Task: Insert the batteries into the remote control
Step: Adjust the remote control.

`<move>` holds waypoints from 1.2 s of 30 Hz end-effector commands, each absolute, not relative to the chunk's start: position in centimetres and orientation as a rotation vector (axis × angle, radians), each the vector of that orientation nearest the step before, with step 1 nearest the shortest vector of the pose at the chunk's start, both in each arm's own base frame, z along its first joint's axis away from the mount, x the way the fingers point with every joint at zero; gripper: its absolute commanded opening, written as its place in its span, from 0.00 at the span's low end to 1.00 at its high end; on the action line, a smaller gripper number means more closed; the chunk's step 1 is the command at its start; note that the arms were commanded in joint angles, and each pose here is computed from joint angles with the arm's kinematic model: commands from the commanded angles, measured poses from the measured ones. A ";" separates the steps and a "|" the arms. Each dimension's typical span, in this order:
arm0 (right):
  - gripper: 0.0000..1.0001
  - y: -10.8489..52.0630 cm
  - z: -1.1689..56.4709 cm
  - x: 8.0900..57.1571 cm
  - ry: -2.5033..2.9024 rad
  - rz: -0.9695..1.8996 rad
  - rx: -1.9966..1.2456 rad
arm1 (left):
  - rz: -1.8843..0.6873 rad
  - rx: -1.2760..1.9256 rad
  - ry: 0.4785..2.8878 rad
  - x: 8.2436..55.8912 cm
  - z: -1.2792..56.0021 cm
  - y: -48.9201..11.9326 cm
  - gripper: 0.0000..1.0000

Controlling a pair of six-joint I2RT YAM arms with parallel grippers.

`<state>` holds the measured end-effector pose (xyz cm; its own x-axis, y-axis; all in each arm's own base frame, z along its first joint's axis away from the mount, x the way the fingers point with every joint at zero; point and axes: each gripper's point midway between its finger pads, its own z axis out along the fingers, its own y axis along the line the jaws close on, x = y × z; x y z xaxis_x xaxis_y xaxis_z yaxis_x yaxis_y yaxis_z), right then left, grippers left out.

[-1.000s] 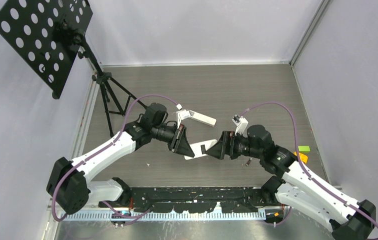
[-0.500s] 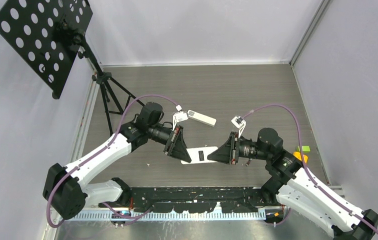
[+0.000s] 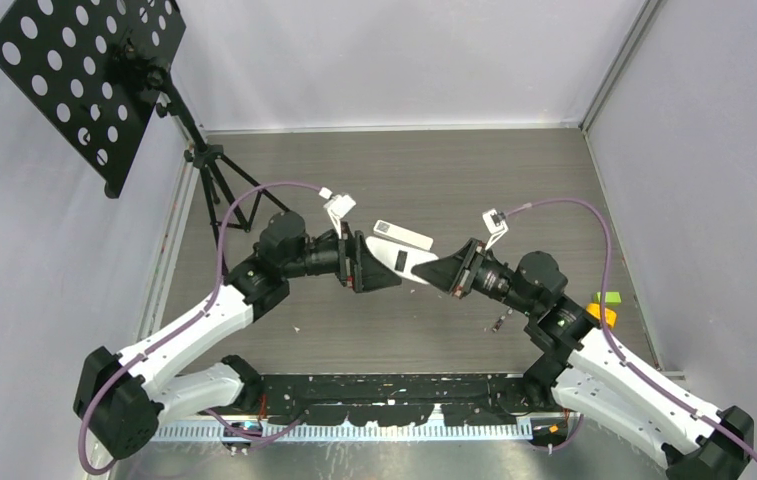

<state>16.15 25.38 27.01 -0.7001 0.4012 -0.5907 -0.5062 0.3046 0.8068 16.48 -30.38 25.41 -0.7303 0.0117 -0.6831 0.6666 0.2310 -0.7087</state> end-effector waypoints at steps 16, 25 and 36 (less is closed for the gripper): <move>0.00 27.3 30.7 20.0 1.575 1.683 0.104 | -1.726 0.150 1.585 21.7 31.1 -31.4 0.87; 0.00 27.3 28.9 21.0 1.586 1.684 0.183 | -1.820 0.061 1.469 23.3 30.0 -31.7 0.34; 0.40 25.8 21.6 23.1 1.785 1.411 0.294 | -1.836 0.032 1.555 25.7 26.0 -30.8 0.00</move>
<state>22.00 26.87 24.51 -0.6773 0.6162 -0.4018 -0.3433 0.2184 0.9135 24.70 -32.14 25.87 -0.7938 -0.4622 -0.3952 0.4606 -0.0327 -0.8870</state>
